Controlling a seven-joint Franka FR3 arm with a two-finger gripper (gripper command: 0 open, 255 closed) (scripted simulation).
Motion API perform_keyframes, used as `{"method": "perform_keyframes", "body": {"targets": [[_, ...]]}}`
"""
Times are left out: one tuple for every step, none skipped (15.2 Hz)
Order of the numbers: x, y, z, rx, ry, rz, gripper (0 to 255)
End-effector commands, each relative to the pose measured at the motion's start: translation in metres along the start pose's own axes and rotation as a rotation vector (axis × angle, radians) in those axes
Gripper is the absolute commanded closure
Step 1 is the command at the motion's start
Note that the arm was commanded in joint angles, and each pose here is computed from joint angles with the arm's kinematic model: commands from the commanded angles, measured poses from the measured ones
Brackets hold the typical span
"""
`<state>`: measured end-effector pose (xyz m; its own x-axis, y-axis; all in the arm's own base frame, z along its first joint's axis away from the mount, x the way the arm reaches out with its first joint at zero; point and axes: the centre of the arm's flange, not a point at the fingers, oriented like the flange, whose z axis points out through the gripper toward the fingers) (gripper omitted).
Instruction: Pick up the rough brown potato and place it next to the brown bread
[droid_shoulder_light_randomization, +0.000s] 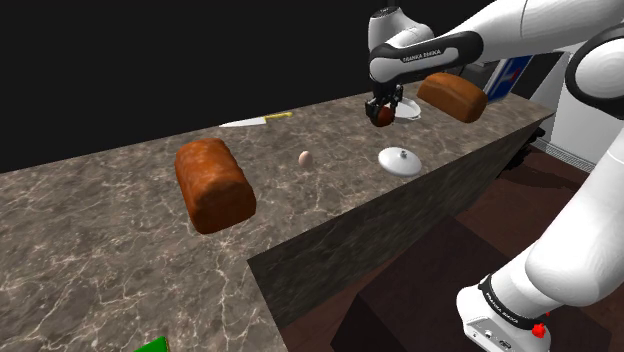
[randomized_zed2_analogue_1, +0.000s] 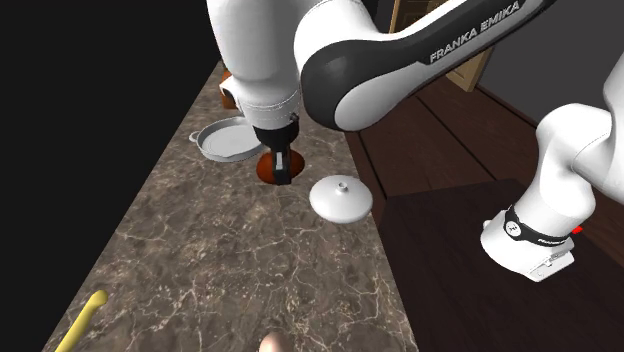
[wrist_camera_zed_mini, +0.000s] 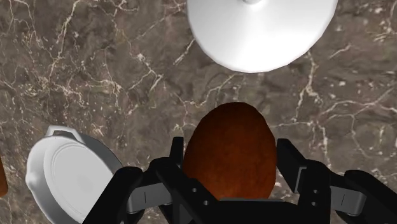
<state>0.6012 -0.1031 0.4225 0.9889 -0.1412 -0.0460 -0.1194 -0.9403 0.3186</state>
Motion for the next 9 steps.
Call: {"method": "perform_keyframes", "body": {"targets": [[-0.002, 0.004, -0.010, 0.000, 0.000, 0.000, 255], [-0.002, 0.006, -0.015, 0.000, 0.000, 0.000, 255], [-0.002, 0.007, -0.020, 0.000, 0.000, 0.000, 255], [-0.002, 0.009, -0.025, 0.000, 0.000, 0.000, 255], [-0.003, 0.011, -0.030, 0.000, 0.000, 0.000, 255], [-0.003, 0.012, -0.035, 0.000, 0.000, 0.000, 255], [-0.003, 0.014, -0.040, 0.000, 0.000, 0.000, 255], [-0.003, 0.016, -0.045, 0.000, 0.000, 0.000, 255], [-0.004, 0.017, -0.050, 0.000, 0.000, 0.000, 255]]}}
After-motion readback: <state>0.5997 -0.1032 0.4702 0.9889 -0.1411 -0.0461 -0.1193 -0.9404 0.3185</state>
